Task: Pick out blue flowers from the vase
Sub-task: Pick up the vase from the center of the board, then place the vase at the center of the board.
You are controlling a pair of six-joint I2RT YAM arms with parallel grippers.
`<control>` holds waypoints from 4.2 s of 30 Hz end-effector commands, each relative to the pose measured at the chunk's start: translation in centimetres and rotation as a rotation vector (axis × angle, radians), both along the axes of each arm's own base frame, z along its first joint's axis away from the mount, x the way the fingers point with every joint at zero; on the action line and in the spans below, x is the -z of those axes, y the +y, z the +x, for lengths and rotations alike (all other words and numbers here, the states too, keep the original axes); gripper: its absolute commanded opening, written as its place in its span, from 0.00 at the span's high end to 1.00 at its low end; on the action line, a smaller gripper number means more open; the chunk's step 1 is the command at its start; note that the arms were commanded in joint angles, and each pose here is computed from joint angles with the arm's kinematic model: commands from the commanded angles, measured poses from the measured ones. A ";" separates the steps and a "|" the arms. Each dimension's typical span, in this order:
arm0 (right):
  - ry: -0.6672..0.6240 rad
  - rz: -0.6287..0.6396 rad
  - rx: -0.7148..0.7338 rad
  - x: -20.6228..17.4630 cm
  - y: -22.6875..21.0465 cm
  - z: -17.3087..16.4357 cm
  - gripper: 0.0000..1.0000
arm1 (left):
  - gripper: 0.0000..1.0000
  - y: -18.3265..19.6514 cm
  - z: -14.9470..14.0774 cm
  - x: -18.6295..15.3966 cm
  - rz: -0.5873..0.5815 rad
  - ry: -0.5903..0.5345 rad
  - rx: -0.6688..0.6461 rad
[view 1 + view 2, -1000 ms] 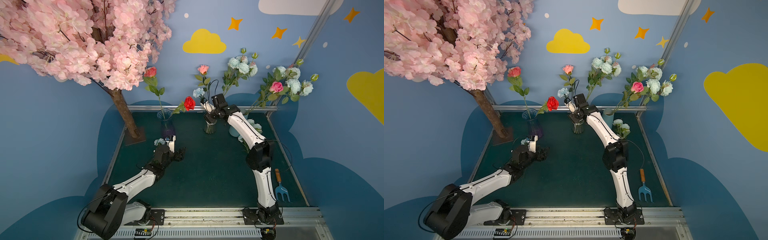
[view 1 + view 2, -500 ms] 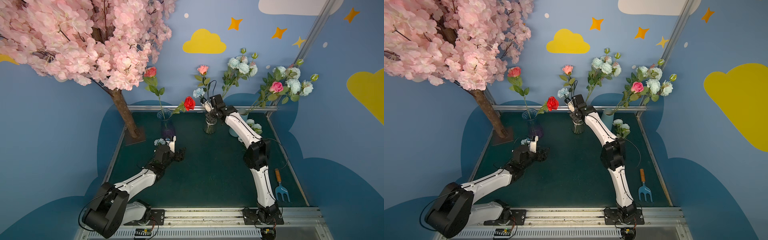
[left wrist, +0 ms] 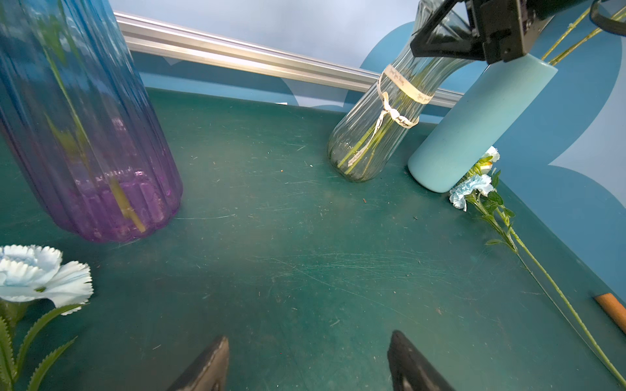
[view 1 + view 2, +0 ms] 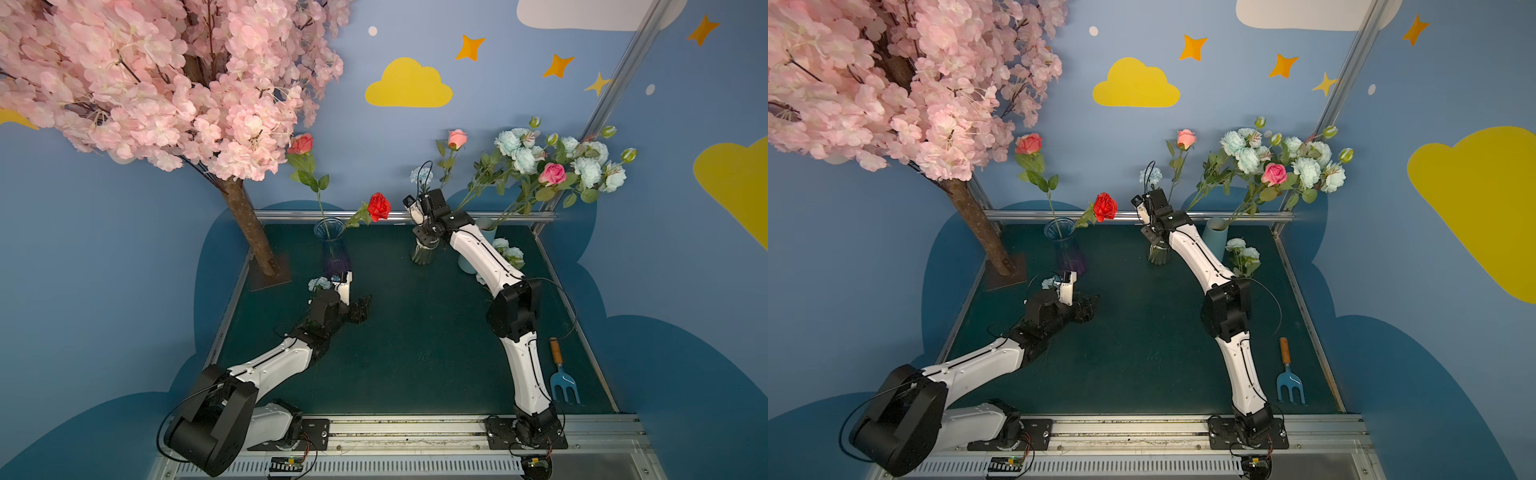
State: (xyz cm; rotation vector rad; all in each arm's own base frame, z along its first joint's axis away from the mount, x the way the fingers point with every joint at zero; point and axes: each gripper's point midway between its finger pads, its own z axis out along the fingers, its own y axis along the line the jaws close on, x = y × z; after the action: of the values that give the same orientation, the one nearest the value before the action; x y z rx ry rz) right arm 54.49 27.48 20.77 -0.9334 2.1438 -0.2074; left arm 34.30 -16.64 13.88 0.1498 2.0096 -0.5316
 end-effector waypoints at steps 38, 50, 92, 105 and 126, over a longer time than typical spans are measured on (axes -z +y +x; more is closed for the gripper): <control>-0.020 -0.150 -0.060 -6.6 0.3 -10.6 1.00 | 0.26 0.4 0.2 -1.4 -0.012 -0.047 -0.017; -0.012 -0.188 -0.092 -8.2 -0.4 -17.7 1.00 | 0.27 1.8 -0.2 -1.5 -0.045 -0.064 -0.081; 0.085 -0.235 -0.216 -3.0 2.4 -33.9 1.00 | 0.28 3.9 -0.1 -1.1 -0.125 -0.051 -0.132; 0.108 -0.201 -0.210 -1.9 1.9 -34.5 1.00 | 0.28 3.9 -0.1 -1.1 -0.125 -0.049 -0.134; 0.110 -0.146 -0.229 -1.8 2.6 -34.9 0.66 | 0.28 3.7 -0.2 -1.3 -0.128 -0.053 -0.123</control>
State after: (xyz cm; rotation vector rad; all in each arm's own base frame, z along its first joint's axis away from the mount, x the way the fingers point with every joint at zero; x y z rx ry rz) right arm 19.33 29.79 20.61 -1.3574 2.1673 -0.2640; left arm 34.06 -12.78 14.43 -0.0442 1.9385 -0.5521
